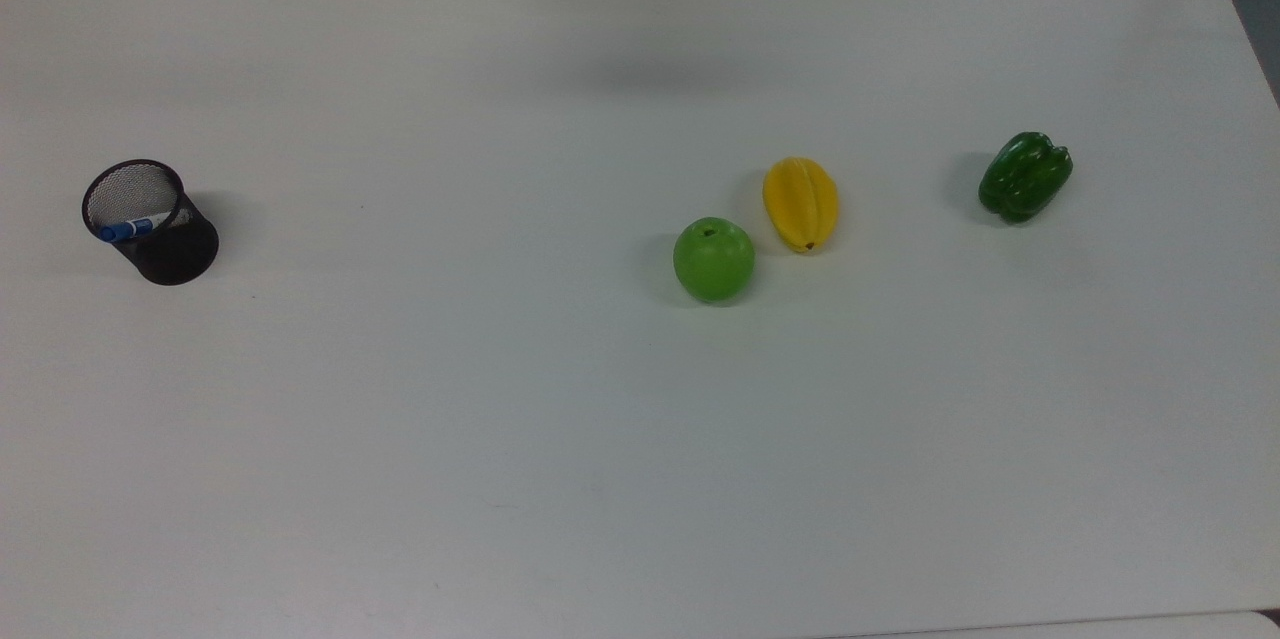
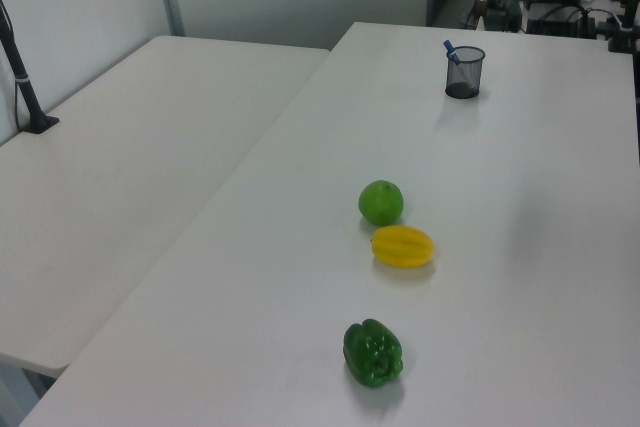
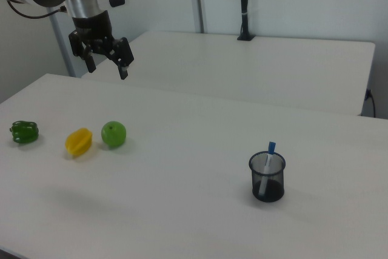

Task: Take marker pen

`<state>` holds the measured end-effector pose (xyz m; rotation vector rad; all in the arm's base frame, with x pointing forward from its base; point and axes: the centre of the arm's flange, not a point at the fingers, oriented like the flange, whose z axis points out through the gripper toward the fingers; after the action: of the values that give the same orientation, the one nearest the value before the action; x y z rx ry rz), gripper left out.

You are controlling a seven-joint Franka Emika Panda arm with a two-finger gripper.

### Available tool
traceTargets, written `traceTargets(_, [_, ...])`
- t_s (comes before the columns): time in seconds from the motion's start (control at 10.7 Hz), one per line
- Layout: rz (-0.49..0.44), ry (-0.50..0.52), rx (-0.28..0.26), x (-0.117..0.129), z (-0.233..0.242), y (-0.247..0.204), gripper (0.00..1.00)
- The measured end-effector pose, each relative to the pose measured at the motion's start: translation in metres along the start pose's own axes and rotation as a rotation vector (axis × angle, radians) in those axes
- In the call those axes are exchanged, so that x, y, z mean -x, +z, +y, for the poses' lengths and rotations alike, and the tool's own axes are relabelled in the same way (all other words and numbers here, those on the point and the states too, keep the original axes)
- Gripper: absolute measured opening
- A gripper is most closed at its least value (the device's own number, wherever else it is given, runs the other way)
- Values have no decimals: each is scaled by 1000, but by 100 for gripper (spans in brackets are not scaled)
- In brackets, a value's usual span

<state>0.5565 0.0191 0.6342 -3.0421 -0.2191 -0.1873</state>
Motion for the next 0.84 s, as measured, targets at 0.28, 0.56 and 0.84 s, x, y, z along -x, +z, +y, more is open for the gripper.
traceTargets(0.28, [0,0,0,0,0,0,100])
traceTargets(0.56, [0,3,0,0,1,0,100])
traceTargets(0.84, [3,33,4,3,20,-2,100])
